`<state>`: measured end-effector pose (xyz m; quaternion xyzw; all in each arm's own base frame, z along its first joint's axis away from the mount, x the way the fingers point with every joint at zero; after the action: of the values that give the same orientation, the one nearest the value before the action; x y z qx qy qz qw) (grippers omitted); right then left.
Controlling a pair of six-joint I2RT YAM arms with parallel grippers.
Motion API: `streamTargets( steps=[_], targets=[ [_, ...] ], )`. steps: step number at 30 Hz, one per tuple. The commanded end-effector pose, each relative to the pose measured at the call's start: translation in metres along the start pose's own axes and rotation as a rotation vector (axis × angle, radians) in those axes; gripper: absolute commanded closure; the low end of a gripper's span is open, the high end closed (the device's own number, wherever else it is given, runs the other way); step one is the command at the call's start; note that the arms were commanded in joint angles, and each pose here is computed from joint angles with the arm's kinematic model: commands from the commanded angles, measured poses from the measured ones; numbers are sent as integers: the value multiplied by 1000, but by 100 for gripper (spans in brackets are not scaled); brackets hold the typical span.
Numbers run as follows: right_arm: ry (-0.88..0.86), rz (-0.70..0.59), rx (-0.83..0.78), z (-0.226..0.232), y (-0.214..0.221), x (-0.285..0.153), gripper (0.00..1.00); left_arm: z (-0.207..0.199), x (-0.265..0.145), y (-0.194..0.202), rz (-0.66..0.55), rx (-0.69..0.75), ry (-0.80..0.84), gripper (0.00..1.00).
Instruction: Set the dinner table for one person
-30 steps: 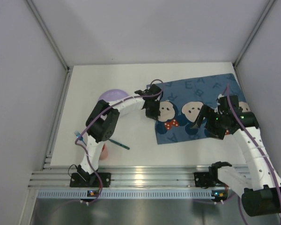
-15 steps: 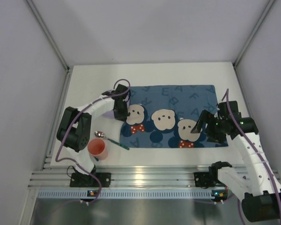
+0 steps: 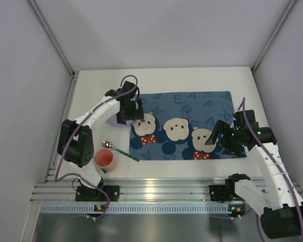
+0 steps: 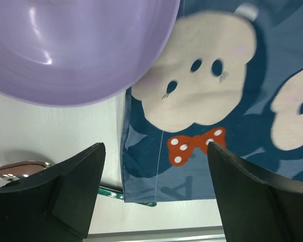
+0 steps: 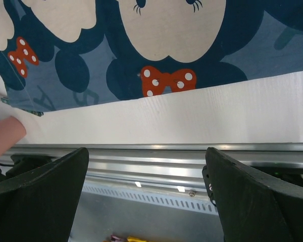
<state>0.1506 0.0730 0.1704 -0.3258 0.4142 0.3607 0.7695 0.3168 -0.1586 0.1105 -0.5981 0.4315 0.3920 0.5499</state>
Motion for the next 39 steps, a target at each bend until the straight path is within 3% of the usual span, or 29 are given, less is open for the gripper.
streamTargets(
  steps=[1, 8, 14, 25, 28, 29, 34, 36, 39],
  targets=[
    [-27, -56, -6, 6, -11, -5, 0, 20, -58, -35, -128, -73, -13, 12],
    [-14, -64, -7, 2, -7, -8, 0, 115, -38, -49, -77, -282, -113, 14],
    [10, -66, -17, -5, -3, -11, 0, 156, -9, -56, -45, -398, -101, 18],
    [51, -66, -44, -5, -12, -14, 0, 162, 41, -66, -1, -429, -81, 34],
    [59, -70, -54, -4, -15, -15, 0, 163, 50, -67, 7, -435, -87, 51],
    [61, -70, -56, -4, -16, -15, 0, 164, 52, -67, 6, -435, -93, 66],
    [68, -66, -63, -5, -17, -14, 0, 173, 52, -78, 9, -405, -134, 100],
    [67, -67, -65, -5, -17, -14, 0, 182, 41, -82, -3, -414, -173, 100],
    [70, -68, -66, -6, -17, -14, 0, 188, 4, -104, -110, -421, -190, 100]
  ],
)
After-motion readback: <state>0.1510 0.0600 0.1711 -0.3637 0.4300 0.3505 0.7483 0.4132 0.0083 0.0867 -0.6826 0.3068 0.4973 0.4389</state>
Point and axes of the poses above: each gripper's point midway between its finger pads, its own x axis out along the fingers, its own z axis along the line the jaws close on, y = z × x, the point moved 3 cm from there along -x, back along the fingers, and after that the axes turned 7 degrees about x, right-handed, at the moved point
